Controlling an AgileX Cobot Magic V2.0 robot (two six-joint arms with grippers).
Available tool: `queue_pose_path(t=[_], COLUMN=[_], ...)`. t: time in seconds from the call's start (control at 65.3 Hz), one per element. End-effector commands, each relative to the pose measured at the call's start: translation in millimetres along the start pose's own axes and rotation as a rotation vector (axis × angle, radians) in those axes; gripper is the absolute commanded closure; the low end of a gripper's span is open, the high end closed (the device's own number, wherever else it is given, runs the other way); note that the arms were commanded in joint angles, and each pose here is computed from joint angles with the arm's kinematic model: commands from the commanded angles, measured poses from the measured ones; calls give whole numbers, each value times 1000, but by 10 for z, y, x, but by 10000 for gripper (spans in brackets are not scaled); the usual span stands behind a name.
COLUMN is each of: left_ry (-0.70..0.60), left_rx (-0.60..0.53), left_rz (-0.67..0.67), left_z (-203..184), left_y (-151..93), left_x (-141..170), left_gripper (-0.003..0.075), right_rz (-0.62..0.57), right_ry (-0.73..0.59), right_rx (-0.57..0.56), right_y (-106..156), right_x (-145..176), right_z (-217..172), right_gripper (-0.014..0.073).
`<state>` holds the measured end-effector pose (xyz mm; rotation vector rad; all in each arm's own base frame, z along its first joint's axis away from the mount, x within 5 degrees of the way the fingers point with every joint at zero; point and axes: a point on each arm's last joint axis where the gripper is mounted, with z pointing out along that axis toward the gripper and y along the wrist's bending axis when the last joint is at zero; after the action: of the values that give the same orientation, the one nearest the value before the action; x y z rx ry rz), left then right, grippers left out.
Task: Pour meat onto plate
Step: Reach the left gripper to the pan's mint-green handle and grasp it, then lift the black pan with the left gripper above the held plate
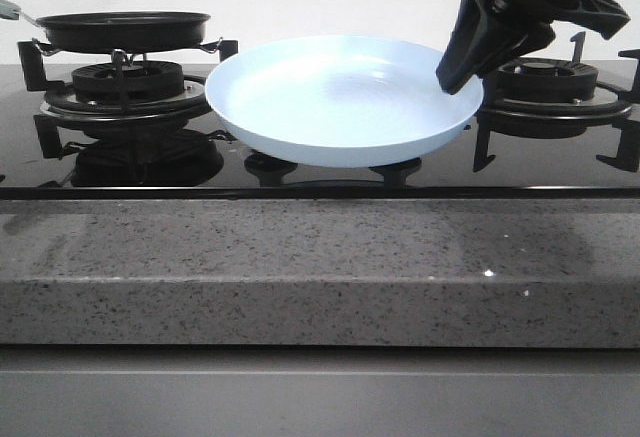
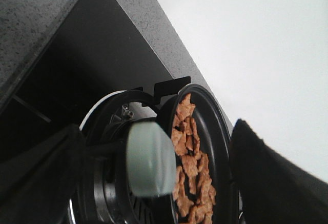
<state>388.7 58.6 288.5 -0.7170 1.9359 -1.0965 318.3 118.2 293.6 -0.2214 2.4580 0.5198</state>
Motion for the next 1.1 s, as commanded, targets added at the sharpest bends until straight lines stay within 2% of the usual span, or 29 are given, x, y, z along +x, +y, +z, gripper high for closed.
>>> queue_pose_path(t=[0.0,0.367,0.597,0.704,1.056,1.087], left_ry=[-27,7,-2,-10,-7,-7], left_rx=[106,126,146,146,152,152], left_rz=[-2,-41,-74,-75,-39,-39], left_z=[-58,120,135,134,133,133], left_y=[-271,-214,-210,-214,-226,-226], left_x=[-69,-36,-49,-60,-57,-57], left_gripper=[154,168,426,520,739,741], right_rz=[-10,-10,-10,-10,-10,-10], right_ry=[-102,-100,-99,-99,-99,-99], right_rx=[-16,-16,-16,-16,-16,-16], right_y=[63,63,63,63,63,63], right_x=[-132,-130,-129,-129,-129,-129], right_z=[-170,-170,-170,-170,-170,-170], right_gripper=[655,655,655,655,655,655])
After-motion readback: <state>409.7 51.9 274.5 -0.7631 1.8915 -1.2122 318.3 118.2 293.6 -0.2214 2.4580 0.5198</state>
